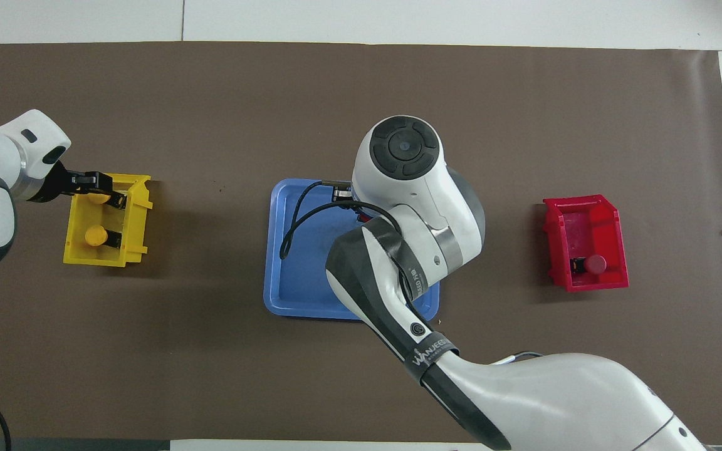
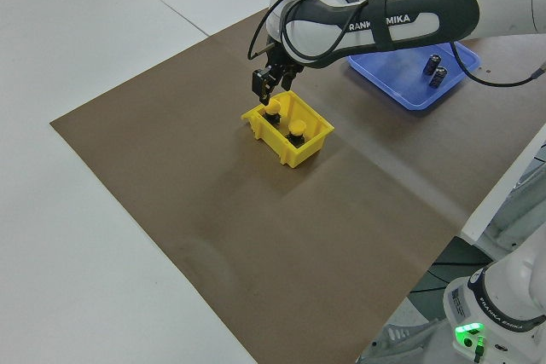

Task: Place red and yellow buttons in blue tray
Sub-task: 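Carry the red button into the blue tray while the left gripper reaches the yellow holder, then release the red button in the tray while the left gripper grasps a yellow button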

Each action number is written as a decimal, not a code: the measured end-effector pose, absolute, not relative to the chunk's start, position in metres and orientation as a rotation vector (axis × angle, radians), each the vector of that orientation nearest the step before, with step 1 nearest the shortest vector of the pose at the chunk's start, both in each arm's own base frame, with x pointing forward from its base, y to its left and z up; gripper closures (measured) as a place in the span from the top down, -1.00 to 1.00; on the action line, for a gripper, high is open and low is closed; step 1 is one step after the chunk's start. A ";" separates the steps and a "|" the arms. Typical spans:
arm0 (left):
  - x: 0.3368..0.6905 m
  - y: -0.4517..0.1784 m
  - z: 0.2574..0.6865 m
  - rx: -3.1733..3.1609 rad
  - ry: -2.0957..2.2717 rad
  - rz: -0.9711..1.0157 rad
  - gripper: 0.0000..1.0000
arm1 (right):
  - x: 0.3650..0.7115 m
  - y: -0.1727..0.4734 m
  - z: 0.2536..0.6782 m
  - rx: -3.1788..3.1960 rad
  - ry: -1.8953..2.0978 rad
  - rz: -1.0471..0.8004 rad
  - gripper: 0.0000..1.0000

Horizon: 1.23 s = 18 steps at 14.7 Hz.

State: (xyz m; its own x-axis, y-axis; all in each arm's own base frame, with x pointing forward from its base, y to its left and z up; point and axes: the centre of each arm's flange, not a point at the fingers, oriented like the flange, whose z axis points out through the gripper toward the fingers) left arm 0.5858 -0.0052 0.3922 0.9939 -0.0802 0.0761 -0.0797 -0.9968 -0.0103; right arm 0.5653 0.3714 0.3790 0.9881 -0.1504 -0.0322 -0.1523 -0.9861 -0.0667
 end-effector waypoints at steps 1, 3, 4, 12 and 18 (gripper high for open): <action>0.586 -0.005 0.387 -3.129 0.126 -0.119 0.41 | 0.563 0.372 0.374 -3.068 0.231 0.051 -0.16; 0.583 -0.005 0.376 -3.130 0.126 -0.096 0.41 | 0.562 0.370 0.366 -3.067 0.236 0.045 -0.16; 0.581 -0.005 0.371 -3.130 0.126 -0.097 0.41 | 0.560 0.371 0.360 -3.065 0.234 0.038 -0.16; 0.577 -0.005 0.359 -3.127 0.126 -0.148 -0.18 | 0.565 0.367 0.373 -3.057 0.234 -0.042 0.59; 0.601 -0.011 0.442 -3.130 0.143 -0.069 -0.18 | 0.600 0.169 0.503 -3.101 0.060 -0.035 0.67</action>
